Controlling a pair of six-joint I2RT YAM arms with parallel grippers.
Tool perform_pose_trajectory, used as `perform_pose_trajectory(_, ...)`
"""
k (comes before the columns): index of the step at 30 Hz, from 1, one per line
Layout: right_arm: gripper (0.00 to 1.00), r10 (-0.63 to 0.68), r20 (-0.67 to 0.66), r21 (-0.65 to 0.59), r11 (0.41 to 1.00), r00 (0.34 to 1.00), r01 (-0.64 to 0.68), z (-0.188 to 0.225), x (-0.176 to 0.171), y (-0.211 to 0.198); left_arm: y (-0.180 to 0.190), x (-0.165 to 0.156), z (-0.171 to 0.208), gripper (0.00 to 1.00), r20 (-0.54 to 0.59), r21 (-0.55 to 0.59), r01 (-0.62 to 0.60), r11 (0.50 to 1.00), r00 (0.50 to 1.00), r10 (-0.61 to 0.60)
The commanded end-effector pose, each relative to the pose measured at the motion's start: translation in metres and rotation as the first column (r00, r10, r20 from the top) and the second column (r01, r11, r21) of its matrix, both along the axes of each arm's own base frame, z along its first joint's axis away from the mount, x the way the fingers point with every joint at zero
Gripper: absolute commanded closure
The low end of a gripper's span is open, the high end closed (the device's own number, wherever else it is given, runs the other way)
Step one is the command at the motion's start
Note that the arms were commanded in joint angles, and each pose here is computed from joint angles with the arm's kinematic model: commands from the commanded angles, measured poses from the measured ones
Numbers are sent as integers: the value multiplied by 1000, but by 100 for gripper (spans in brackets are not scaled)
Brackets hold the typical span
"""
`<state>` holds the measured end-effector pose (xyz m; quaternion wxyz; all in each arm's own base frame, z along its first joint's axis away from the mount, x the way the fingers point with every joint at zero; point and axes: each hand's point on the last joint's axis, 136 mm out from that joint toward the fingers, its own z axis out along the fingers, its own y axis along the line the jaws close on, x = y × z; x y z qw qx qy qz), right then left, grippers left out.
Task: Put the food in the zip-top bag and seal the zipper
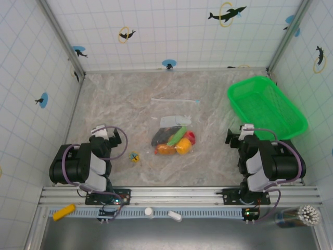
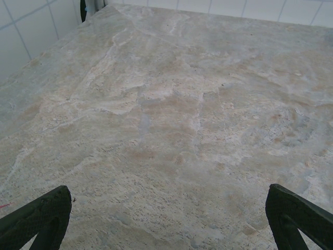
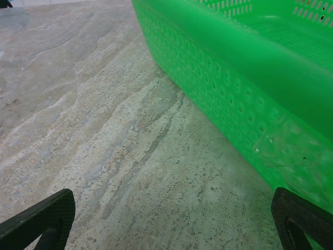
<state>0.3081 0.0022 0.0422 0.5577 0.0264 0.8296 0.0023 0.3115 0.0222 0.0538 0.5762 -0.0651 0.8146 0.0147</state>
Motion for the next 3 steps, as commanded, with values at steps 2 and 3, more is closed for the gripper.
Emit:
perform_pose_trajectory(2,0,-13,34,0,1000,999,13,9,3,-2,-1,1,4,2,19,8,13,1000,1000,-13)
perform_pose_trajectory(3,0,-13,34,-1,1000,999,13,9,3,-2,-1,1,4,3,19,7,12,1000,1000,-12)
